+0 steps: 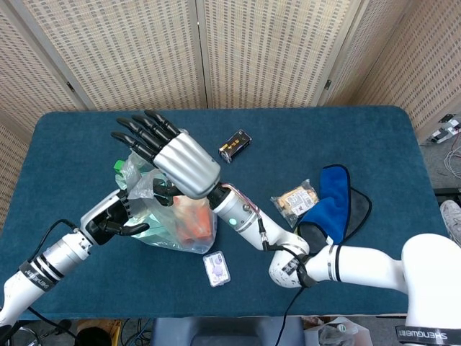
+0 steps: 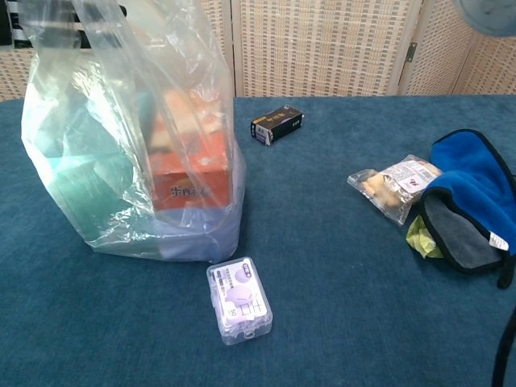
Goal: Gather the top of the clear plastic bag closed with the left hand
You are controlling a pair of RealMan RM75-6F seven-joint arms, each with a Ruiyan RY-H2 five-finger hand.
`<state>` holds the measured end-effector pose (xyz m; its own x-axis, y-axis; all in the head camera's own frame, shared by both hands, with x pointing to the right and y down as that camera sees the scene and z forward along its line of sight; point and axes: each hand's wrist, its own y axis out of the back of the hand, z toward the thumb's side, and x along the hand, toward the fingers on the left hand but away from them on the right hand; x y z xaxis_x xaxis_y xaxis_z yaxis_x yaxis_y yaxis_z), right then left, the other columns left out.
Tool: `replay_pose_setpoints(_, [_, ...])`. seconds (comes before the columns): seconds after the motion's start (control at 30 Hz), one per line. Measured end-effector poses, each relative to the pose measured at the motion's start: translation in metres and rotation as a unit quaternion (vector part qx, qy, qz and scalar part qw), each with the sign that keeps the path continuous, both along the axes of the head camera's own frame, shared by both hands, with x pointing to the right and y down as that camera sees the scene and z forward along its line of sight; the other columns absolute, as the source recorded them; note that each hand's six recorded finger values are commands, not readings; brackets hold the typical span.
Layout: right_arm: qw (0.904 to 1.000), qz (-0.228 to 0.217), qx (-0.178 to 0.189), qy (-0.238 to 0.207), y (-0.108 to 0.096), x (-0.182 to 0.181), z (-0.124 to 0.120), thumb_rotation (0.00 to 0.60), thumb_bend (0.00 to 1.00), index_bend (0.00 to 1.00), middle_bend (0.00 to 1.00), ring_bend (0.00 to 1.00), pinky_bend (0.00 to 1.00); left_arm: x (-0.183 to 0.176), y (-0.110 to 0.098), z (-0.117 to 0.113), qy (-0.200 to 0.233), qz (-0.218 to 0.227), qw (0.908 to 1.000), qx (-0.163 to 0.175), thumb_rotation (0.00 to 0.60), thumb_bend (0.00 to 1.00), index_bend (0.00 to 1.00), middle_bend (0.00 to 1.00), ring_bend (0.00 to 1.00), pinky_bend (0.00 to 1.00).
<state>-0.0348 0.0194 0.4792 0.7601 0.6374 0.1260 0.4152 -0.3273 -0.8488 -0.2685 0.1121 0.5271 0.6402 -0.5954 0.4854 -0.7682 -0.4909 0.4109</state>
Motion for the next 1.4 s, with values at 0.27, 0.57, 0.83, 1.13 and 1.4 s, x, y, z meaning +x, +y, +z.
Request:
replay_pose_setpoints(0.27, [1.0000, -0.005, 0.002, 0.006, -0.001, -0.018, 0.007, 0.600, 0.06, 0.00, 0.00, 0.00, 0.06, 0.001, 0.001, 0.001, 0.000, 0.001, 1.0000, -0.004, 0.567, 0.14, 0.18, 0.20, 0.23, 0.17])
replay_pose_setpoints(0.57, [0.9999, 0.002, 0.014, -0.008, -0.004, -0.027, 0.010, 0.600, 0.31, 0.00, 0.05, 0.00, 0.06, 0.000, 0.002, 0.000, 0.001, 0.001, 1.0000, -0.004, 0.549, 0.14, 0.18, 0.20, 0.23, 0.17])
replay_pose_setpoints(0.83, [0.9986, 0.016, 0.036, -0.035, -0.006, -0.023, 0.003, 0.600, 0.46, 0.00, 0.09, 0.00, 0.06, 0.002, 0.004, -0.001, 0.010, 0.000, 0.9999, -0.011, 0.524, 0.14, 0.18, 0.20, 0.23, 0.17])
replay_pose_setpoints(1.13, [0.9975, 0.023, 0.043, -0.052, -0.006, -0.018, -0.004, 0.600, 0.47, 0.00, 0.09, 0.00, 0.06, 0.012, 0.001, 0.000, 0.033, 0.004, 0.9994, -0.013, 0.485, 0.14, 0.18, 0.20, 0.23, 0.17])
replay_pose_setpoints(1.4, [0.9974, 0.026, 0.042, -0.052, -0.006, -0.013, -0.007, 0.600, 0.45, 0.00, 0.09, 0.00, 0.06, 0.011, -0.005, -0.001, 0.033, -0.001, 0.9994, 0.002, 0.437, 0.14, 0.20, 0.20, 0.23, 0.17])
